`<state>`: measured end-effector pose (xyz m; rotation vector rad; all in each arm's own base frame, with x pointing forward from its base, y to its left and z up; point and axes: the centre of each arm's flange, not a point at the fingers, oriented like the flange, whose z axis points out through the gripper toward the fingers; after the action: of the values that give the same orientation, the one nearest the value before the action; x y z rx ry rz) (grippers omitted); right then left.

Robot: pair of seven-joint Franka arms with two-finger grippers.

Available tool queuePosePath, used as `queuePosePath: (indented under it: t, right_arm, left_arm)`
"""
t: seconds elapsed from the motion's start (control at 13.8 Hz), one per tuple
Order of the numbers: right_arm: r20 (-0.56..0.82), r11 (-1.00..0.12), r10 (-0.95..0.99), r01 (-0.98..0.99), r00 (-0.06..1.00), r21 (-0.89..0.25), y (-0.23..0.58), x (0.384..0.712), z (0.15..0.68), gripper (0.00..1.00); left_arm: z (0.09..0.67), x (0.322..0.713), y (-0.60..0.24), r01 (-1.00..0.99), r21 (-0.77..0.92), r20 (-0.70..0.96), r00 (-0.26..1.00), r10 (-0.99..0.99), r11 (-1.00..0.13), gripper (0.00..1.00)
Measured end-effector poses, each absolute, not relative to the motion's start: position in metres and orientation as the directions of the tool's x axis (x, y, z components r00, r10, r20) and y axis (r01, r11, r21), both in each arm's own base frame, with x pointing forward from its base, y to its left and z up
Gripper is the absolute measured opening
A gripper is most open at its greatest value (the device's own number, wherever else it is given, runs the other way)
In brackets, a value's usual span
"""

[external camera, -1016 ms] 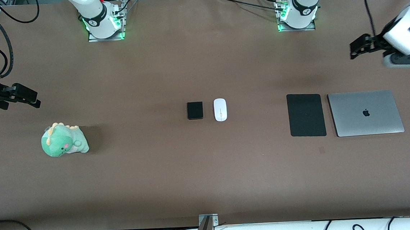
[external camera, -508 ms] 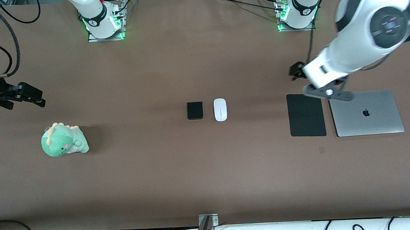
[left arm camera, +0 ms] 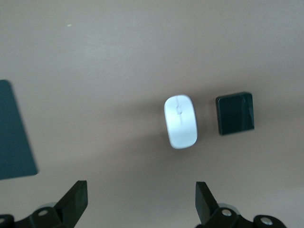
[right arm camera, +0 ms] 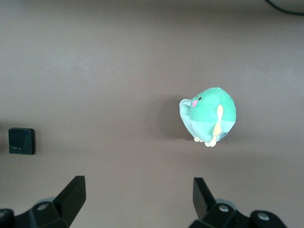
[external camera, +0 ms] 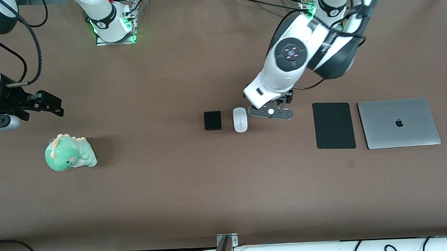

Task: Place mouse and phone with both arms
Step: 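Lower the left gripper and grasp the white mouse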

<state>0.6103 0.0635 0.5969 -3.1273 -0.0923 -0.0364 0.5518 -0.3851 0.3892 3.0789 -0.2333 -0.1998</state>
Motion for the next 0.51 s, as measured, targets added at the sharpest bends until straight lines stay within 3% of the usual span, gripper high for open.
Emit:
queuePosePath:
  t: [0.51]
  right_arm:
    - [0.021, -0.998, 0.068, 0.069, 0.997, -0.011, 0.069, 0.61, 0.595, 1.0]
  left_arm:
    - [0.253, 0.538, -0.438, -0.078, 0.044, -0.021, 0.997, -0.079, -0.996, 1.0]
